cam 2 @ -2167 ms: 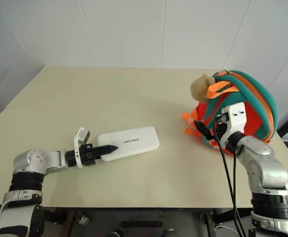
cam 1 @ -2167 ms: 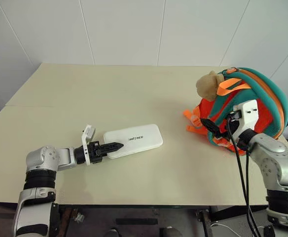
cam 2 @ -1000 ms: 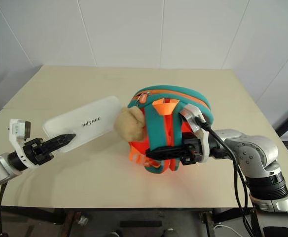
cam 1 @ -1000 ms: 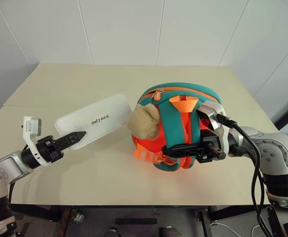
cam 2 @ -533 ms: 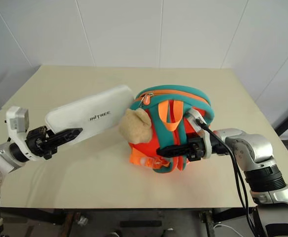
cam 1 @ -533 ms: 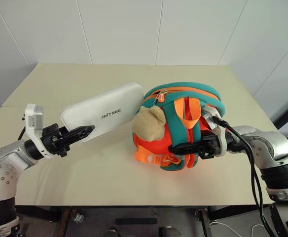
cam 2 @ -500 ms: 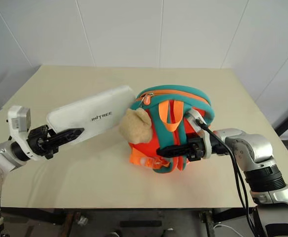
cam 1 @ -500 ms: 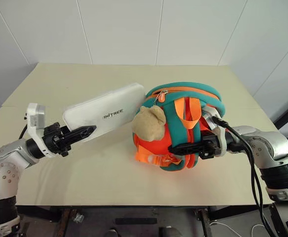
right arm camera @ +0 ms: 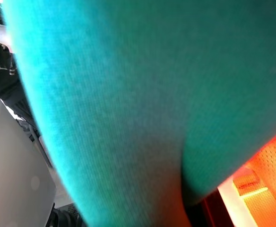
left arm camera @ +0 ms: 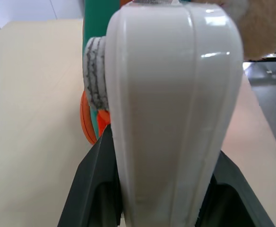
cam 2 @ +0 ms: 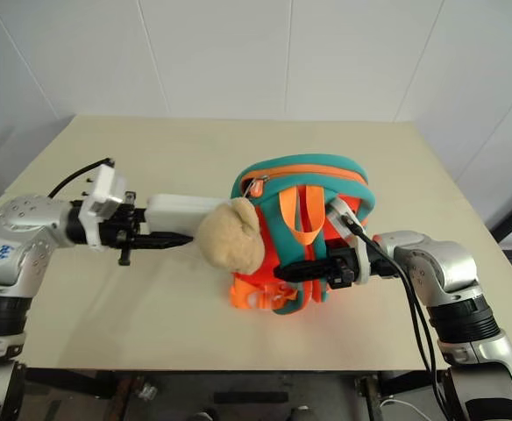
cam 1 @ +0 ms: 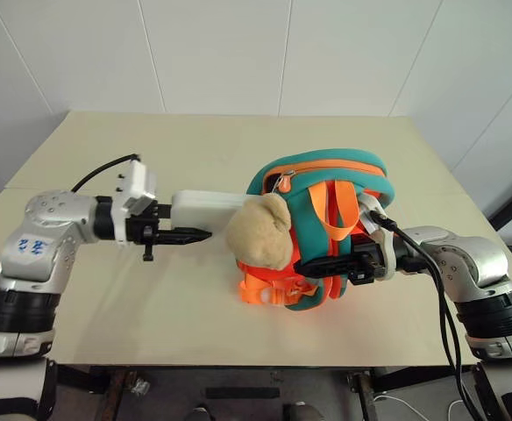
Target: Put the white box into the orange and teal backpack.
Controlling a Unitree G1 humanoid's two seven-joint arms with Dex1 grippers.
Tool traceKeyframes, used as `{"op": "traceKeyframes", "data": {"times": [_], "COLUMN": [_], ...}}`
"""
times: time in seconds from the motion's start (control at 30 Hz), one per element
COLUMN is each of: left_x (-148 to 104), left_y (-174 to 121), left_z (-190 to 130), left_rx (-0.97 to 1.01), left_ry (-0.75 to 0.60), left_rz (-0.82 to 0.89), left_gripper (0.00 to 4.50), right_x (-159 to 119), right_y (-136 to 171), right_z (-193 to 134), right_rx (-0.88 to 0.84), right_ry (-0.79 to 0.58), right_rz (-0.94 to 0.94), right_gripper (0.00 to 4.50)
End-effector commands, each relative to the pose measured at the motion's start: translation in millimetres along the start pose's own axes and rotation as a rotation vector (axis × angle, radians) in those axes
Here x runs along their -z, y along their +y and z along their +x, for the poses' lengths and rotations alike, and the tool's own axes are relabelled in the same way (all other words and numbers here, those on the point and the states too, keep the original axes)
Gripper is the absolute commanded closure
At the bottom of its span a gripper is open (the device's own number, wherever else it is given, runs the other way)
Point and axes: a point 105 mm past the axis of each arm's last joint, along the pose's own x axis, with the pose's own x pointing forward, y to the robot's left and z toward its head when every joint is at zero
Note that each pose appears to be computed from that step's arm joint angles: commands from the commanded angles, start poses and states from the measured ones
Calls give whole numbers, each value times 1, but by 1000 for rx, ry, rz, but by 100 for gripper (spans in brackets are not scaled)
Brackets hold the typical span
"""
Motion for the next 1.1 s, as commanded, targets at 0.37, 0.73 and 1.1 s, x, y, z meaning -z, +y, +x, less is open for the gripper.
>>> {"op": "traceKeyframes", "data": {"times": [0.37,0.73,1.1], "left_x": [-24,-30,-12], "left_y": [20,33,5], "left_z": [91,49,-26], "left_rx": [-10,-69,82], "left_ry": [-23,-86,60], "left_rz": [-152,-139,-72], "left_gripper": [317,110,110], "right_x": [-10,-5,-3], "right_y": [7,7,-1], "right_z": [10,9,8], "right_rx": [-2,36,79], "right_ry": [-24,-41,-48], "right_rz": [-80,-77,-89], "right_gripper": [447,450,450]}}
